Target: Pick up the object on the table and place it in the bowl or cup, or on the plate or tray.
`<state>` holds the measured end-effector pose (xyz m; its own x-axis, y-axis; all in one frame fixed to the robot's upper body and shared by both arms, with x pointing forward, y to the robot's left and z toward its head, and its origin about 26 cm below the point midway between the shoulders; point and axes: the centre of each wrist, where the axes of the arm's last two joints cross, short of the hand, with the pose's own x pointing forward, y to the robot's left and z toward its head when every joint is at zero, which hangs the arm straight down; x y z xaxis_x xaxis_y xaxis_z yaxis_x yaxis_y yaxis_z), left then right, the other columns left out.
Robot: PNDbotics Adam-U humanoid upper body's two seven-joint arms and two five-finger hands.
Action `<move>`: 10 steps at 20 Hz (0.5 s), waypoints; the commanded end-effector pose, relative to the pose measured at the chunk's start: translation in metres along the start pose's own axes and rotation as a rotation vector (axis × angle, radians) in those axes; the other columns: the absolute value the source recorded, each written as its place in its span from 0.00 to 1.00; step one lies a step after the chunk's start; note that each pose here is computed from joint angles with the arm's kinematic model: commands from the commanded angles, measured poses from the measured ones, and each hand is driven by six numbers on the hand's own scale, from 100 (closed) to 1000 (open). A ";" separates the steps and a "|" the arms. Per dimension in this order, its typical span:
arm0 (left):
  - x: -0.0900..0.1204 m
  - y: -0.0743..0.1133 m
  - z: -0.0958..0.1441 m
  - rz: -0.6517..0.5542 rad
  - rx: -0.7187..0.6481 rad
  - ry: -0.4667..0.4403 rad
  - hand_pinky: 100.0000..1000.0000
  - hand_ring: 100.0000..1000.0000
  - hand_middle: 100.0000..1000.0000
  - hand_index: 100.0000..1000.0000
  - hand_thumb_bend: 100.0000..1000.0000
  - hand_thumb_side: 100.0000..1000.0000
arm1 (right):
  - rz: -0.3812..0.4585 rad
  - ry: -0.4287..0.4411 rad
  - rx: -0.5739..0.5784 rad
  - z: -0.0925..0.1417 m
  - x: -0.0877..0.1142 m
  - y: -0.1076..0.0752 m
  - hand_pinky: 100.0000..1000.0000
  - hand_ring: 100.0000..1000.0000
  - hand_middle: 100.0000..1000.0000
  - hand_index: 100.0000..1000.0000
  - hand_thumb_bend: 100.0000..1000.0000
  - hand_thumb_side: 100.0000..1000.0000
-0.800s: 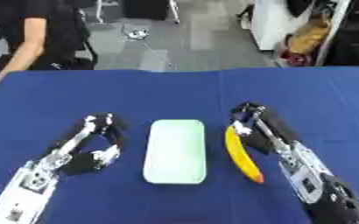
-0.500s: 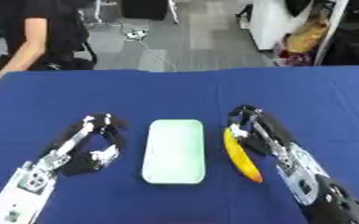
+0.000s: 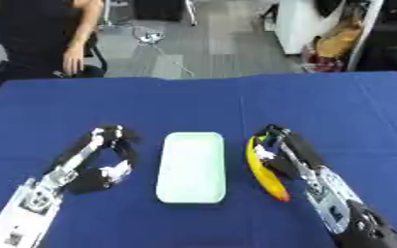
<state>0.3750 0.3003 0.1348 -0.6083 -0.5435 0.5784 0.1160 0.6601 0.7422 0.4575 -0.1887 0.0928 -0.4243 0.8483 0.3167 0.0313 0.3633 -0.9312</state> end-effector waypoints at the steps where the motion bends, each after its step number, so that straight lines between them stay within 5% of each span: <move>1: 0.005 0.010 -0.003 -0.020 0.012 -0.024 0.47 0.57 0.65 0.72 0.00 0.66 | 0.016 0.011 -0.025 -0.003 0.000 -0.008 0.38 0.56 0.72 0.77 0.00 1.00; 10: 0.005 0.010 -0.003 -0.020 0.013 -0.025 0.48 0.57 0.65 0.72 0.00 0.66 | 0.030 0.029 -0.002 -0.001 0.000 -0.004 0.39 0.58 0.74 0.78 0.00 1.00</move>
<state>0.3750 0.3003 0.1348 -0.6084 -0.5434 0.5785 0.1160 0.6601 0.7421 0.4566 -0.1911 0.0883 -0.3905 0.8693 0.3029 0.0271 0.3397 -0.9401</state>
